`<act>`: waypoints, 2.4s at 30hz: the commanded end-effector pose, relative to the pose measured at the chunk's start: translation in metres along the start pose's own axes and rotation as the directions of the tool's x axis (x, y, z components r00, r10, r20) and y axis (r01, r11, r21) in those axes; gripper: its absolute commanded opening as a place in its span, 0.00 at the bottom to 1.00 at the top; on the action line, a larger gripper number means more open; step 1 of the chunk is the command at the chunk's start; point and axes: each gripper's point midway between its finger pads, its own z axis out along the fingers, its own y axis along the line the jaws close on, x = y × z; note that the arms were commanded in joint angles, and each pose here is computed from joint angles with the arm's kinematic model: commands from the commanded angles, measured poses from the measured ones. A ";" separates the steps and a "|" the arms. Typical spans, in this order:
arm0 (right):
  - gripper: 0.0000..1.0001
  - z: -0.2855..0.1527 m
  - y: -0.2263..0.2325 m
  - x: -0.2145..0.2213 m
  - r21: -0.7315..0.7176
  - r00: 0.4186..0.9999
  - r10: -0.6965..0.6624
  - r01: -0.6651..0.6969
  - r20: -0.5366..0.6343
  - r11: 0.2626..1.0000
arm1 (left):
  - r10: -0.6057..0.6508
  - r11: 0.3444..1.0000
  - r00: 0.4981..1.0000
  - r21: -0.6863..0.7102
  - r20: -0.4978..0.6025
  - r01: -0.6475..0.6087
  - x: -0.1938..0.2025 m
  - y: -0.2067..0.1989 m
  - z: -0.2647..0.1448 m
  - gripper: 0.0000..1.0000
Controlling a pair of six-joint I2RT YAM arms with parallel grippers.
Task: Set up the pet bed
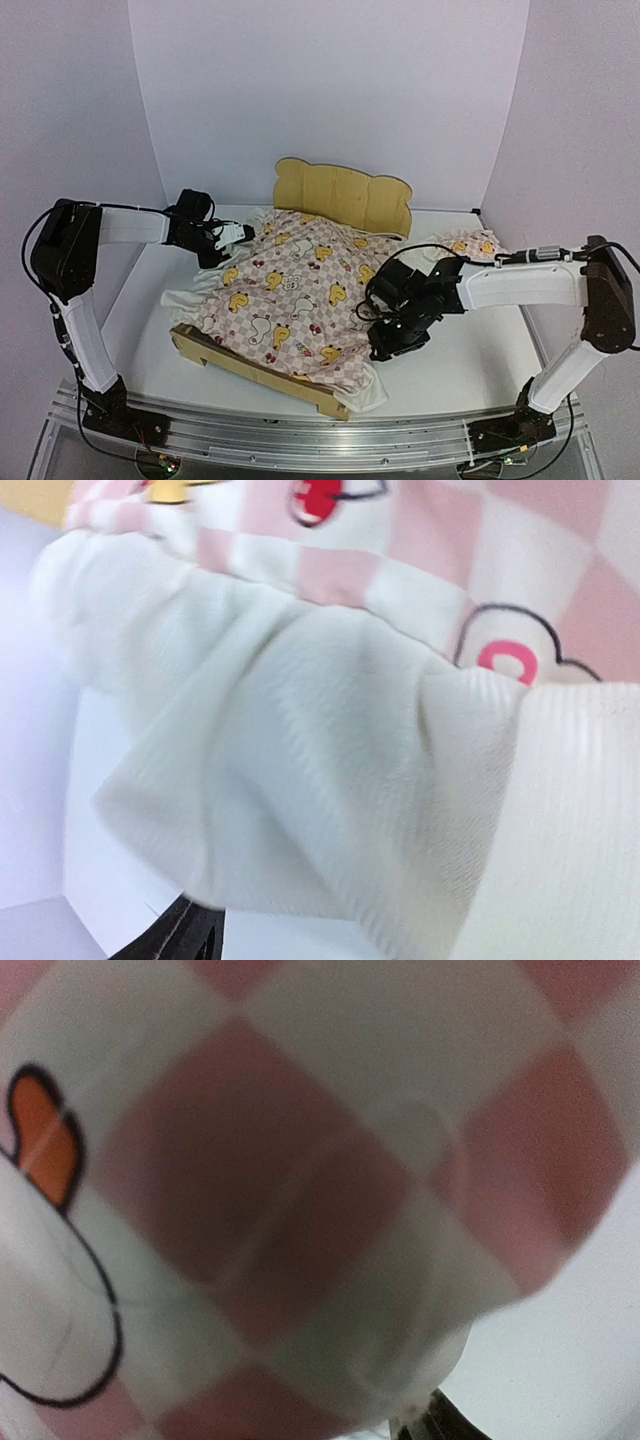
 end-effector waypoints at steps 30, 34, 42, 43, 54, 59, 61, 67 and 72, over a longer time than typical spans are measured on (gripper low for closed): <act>0.68 -0.194 -0.106 -0.121 0.189 0.757 -0.186 0.084 0.627 0.978 | -0.489 0.862 0.864 0.084 -0.122 0.500 0.074 -0.013 -0.173 0.64; 0.69 -0.205 -0.115 -0.166 0.079 0.717 -0.127 0.100 0.685 0.992 | -0.529 0.823 0.828 0.126 -0.186 0.555 0.088 -0.051 -0.171 0.63; 0.65 -0.189 -0.106 -0.208 -0.067 0.735 -0.101 0.195 0.670 0.979 | -0.504 0.825 0.818 0.125 -0.279 0.551 0.117 -0.082 -0.157 0.63; 0.60 -0.184 -0.108 -0.209 -0.070 0.744 -0.094 0.186 0.662 0.980 | -0.499 0.826 0.819 0.130 -0.283 0.548 0.120 -0.086 -0.154 0.63; 0.15 -0.196 -0.141 -0.175 -0.009 0.723 0.054 -0.066 0.689 0.998 | -0.433 0.880 0.896 0.172 -0.093 0.443 0.068 -0.059 -0.089 0.62; 0.12 -0.197 -0.150 -0.120 -0.017 0.734 0.164 -0.204 0.659 0.979 | -0.392 0.893 0.920 0.232 -0.017 0.385 0.021 -0.024 -0.048 0.62; 0.13 -0.190 -0.152 -0.096 -0.025 0.743 0.220 -0.264 0.632 0.964 | -0.378 0.902 0.926 0.233 0.016 0.364 0.006 -0.006 -0.033 0.62; 0.36 -0.174 -0.143 -0.041 -0.022 0.787 0.346 -0.390 0.511 0.920 | -0.353 0.924 0.929 0.199 0.110 0.327 -0.033 0.049 0.009 0.63; 0.61 -0.224 -0.163 -0.016 0.135 0.771 0.347 -0.483 0.534 0.865 | -0.362 0.926 0.923 0.168 0.133 0.339 -0.042 0.075 0.016 0.66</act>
